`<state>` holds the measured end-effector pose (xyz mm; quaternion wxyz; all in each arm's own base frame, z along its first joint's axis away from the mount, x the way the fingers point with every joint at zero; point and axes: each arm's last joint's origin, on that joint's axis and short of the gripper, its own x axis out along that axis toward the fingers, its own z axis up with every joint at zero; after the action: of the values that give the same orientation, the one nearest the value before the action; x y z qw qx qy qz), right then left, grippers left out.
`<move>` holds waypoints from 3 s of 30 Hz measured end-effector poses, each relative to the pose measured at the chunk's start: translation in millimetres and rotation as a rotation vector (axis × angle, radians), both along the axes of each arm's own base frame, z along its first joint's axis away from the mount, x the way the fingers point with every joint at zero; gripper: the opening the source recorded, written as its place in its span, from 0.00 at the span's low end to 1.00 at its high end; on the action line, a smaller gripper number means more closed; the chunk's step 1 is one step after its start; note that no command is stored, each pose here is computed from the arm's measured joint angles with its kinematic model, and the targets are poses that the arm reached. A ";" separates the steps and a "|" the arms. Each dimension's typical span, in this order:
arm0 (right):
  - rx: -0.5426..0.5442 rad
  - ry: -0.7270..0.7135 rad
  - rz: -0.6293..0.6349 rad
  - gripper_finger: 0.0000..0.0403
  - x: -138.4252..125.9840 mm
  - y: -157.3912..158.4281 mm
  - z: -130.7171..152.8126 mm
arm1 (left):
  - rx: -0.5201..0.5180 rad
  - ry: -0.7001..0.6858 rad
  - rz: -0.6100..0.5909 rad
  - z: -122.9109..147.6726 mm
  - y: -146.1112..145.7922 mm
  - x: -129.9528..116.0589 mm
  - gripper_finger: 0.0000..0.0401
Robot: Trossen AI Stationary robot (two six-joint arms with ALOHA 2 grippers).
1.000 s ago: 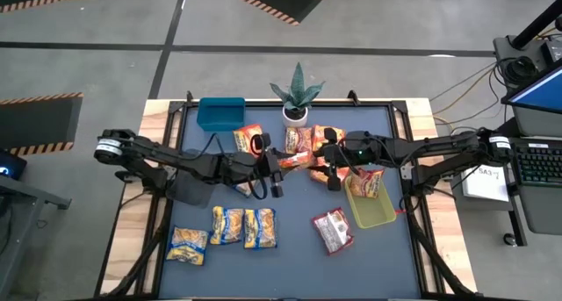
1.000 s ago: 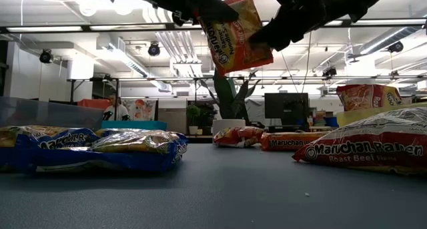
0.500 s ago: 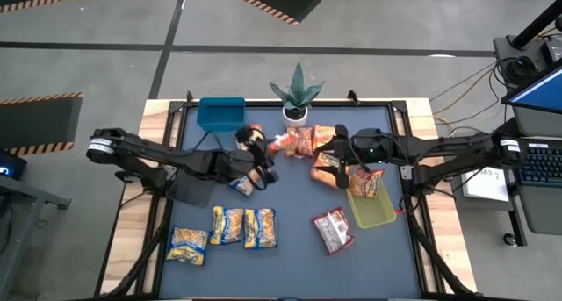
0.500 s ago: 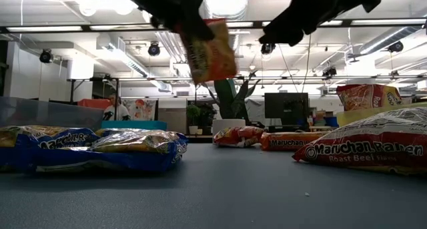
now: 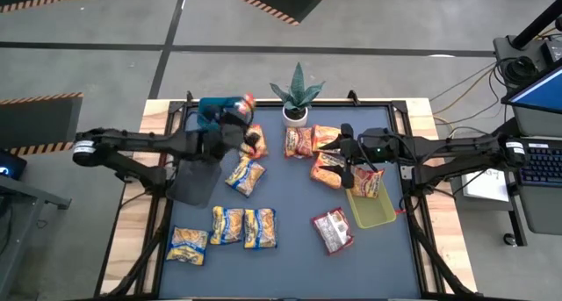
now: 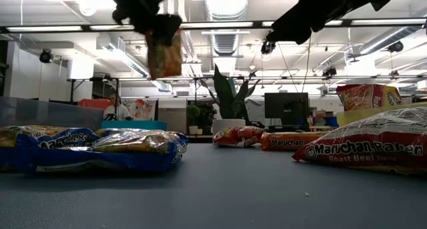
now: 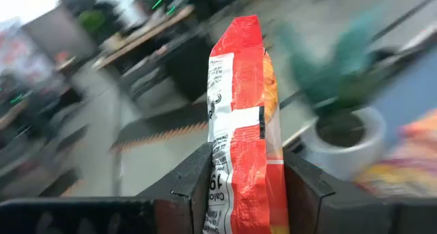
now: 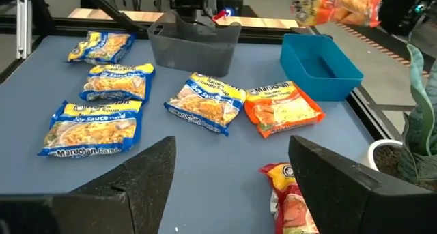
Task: Sort Maruchan noodles
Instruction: Put the orange noodle pack into the blue bin
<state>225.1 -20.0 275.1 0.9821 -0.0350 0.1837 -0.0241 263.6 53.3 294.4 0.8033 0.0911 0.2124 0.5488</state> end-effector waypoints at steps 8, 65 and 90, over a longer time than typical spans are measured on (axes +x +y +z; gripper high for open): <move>-0.017 0.007 0.007 0.66 0.4 -0.1 -1.4 | -0.249 -0.003 0.269 -22.8 87.9 -40.9 0.28; -0.028 0.004 0.009 0.65 2.7 -0.4 -2.4 | -0.531 -0.127 0.596 -108.4 152.9 -105.2 0.33; -0.026 0.018 0.010 0.65 2.3 -0.3 -3.7 | -0.528 -0.035 0.674 -115.5 151.1 -109.5 0.54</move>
<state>227.3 -20.3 271.4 0.9799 -0.0491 0.1920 -0.0215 154.1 204.3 178.9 0.5784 -0.2015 0.3500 0.7087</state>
